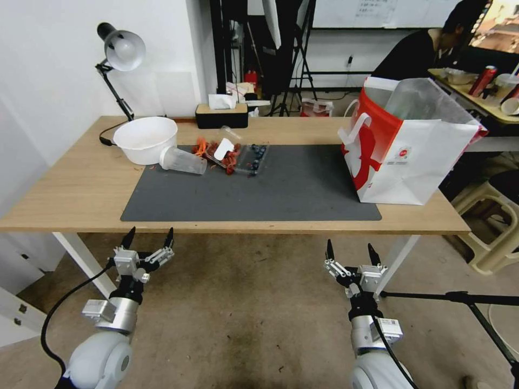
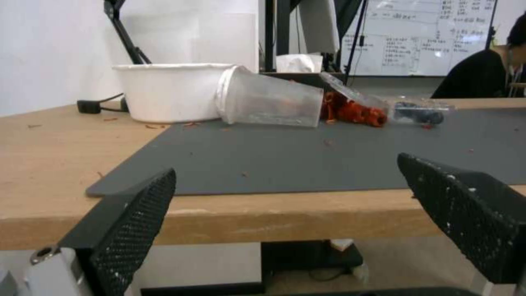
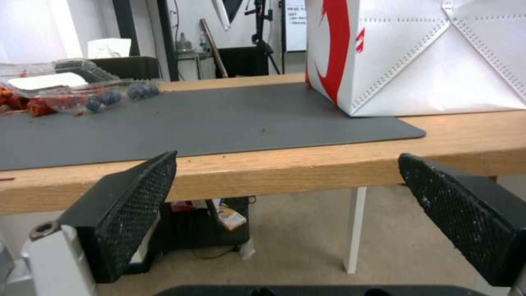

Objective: Pick up the trash from the table and place it into the takeout bag.

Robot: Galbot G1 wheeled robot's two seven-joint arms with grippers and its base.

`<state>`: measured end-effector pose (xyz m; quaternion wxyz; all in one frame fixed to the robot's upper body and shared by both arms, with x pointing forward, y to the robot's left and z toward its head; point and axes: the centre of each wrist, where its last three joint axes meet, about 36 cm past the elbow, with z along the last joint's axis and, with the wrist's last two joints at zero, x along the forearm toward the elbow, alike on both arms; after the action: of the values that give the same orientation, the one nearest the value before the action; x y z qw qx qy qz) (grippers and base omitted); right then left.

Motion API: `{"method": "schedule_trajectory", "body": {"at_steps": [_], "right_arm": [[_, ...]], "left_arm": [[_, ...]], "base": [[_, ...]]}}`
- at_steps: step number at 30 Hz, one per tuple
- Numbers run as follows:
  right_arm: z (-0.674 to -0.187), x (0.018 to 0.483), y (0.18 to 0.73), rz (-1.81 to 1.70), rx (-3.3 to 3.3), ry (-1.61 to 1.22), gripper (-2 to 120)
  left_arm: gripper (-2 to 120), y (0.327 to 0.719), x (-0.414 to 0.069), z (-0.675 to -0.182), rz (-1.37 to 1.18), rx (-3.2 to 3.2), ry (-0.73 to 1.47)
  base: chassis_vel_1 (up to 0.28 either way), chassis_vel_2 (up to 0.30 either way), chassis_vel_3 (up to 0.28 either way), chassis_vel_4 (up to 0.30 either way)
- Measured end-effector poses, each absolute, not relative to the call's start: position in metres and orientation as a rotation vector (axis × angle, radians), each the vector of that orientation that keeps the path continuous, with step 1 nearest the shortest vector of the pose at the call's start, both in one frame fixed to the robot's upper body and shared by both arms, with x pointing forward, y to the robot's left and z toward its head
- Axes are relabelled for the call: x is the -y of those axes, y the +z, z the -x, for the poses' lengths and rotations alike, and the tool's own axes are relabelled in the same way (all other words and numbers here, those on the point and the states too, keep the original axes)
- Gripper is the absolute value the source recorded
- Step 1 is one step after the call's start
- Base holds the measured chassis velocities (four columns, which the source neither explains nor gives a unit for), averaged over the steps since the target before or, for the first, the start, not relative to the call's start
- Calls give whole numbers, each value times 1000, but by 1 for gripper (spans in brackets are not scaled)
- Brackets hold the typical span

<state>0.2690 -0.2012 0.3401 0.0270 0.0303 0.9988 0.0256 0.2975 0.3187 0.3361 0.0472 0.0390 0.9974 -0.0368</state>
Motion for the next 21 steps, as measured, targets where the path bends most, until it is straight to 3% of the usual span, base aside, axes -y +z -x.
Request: {"method": "schedule_trajectory", "body": {"at_steps": [9, 21], "right_arm": [[-269, 200, 340, -93, -3085, 80, 100], [-271, 202, 340, -94, -3081, 74, 100]], "left_arm": [[100, 340, -320, -302, -122, -3030, -100], [100, 374, -300, -334, -199, -3006, -128]], "base": [[0, 0, 0, 0], [0, 0, 0, 0]]}}
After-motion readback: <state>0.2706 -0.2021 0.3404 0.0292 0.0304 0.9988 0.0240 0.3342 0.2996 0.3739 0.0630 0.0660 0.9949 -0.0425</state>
